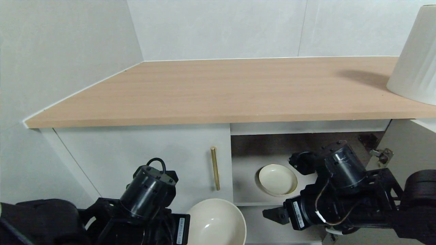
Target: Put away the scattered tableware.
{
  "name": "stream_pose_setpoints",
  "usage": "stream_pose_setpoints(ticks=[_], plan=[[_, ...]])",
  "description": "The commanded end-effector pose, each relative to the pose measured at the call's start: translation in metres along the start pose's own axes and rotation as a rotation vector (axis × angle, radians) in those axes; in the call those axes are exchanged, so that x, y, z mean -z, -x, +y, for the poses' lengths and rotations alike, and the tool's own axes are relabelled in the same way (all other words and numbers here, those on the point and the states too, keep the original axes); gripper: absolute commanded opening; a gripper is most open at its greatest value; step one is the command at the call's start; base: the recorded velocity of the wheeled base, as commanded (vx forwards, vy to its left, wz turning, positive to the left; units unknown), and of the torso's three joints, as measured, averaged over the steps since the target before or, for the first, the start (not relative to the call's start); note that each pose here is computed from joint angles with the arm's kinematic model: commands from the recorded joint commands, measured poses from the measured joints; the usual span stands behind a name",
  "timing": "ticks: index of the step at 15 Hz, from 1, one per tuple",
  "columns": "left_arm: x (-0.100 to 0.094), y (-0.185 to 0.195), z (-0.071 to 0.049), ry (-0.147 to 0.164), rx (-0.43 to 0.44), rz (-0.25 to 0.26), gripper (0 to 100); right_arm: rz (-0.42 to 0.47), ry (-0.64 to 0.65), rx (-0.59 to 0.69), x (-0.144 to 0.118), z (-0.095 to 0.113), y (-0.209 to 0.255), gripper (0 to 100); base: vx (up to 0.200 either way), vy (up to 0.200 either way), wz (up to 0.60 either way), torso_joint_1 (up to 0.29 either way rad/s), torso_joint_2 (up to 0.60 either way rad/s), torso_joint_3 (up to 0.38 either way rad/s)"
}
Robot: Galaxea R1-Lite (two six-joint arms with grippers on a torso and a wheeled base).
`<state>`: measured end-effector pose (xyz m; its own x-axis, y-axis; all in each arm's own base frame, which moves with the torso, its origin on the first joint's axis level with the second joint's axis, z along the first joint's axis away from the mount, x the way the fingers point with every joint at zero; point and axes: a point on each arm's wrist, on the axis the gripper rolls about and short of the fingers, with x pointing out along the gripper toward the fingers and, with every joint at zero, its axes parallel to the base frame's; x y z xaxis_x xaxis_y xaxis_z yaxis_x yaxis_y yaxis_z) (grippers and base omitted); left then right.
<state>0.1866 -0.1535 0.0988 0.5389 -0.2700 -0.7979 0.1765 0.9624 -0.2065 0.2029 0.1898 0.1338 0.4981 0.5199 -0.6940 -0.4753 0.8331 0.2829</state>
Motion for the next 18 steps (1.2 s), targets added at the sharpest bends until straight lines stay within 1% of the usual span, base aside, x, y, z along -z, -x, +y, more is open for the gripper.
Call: stream_pose_setpoints(ticks=[1,3,5,8,9,10,15,18], plan=[[0.003,-0.009,-0.012,-0.035,0.013,0.025,0,0.001,0.043,-0.055,0.006,0.016,0.013,100,0.000,0.000,0.00,0.000,0.00,0.000],[0.005,-0.010,-0.019,-0.058,0.026,0.029,0,0.039,0.060,-0.060,0.013,0.021,0.005,100,0.000,0.000,0.00,0.000,0.00,0.000],[0.007,-0.008,-0.023,-0.075,0.019,0.016,0,0.079,0.069,-0.046,0.019,0.022,-0.005,100,0.000,0.000,0.00,0.000,0.00,0.000],[0.006,-0.004,-0.028,-0.081,0.023,-0.038,0,0.123,0.068,-0.021,0.024,0.020,-0.022,100,0.000,0.000,0.00,0.000,0.00,0.000],[0.005,-0.001,-0.029,-0.080,0.024,-0.057,0,0.122,0.067,-0.022,0.024,0.021,-0.023,100,0.000,0.000,0.00,0.000,0.00,0.000],[0.006,0.000,-0.031,-0.087,0.032,-0.059,0,0.118,0.065,-0.024,0.023,0.021,-0.023,100,0.000,0.000,0.00,0.000,0.00,0.000],[0.007,0.001,-0.033,-0.091,0.037,-0.061,0,0.093,0.049,0.000,0.017,0.021,-0.031,100,0.000,0.000,0.00,0.000,0.00,0.000],[0.008,0.001,-0.033,-0.094,0.037,-0.058,0,0.078,0.016,0.006,0.015,0.021,-0.034,100,0.000,0.000,0.00,0.000,0.00,0.000]])
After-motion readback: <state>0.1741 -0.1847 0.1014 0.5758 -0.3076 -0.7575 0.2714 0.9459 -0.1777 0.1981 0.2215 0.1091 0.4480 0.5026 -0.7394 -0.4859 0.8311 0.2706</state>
